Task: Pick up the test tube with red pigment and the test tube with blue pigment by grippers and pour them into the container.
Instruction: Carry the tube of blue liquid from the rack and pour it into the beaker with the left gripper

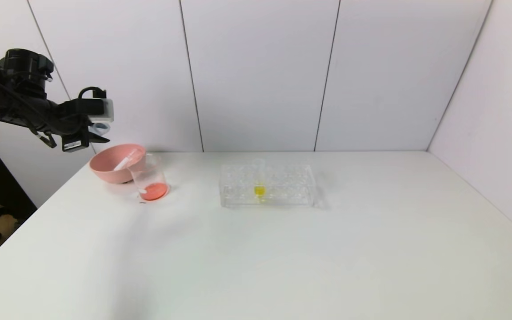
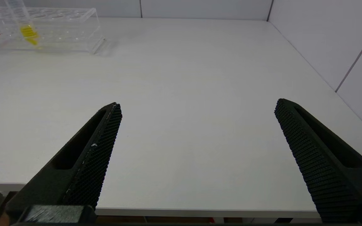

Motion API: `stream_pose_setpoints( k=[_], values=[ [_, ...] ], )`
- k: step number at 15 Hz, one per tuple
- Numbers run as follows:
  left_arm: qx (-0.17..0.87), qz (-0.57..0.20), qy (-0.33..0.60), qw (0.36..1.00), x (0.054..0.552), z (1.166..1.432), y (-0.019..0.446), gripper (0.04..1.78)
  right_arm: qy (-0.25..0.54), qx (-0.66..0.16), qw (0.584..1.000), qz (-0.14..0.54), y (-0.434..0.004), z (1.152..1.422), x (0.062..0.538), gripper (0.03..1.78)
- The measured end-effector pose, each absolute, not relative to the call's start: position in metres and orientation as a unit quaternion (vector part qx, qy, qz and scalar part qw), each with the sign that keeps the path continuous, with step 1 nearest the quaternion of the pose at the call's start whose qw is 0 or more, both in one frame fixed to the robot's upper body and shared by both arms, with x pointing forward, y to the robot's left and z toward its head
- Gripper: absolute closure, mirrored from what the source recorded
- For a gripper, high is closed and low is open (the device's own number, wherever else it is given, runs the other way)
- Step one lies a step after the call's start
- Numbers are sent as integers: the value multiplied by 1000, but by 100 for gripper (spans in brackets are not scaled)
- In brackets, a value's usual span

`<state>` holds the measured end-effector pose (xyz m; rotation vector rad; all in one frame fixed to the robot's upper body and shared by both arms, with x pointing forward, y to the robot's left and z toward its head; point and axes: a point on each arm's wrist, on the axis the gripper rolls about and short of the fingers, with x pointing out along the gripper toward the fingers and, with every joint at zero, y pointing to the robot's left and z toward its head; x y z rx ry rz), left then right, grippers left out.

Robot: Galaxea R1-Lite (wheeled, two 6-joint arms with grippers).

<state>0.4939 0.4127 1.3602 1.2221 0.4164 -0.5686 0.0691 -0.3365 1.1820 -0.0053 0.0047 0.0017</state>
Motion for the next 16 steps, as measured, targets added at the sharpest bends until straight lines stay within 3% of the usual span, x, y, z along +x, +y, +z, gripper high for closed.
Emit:
stream_pose_setpoints(
  k=[16],
  values=[
    [588,-265,237,727,487,1358,407,132,2,-3,1000,1,-336,1182,69,4]
  ],
)
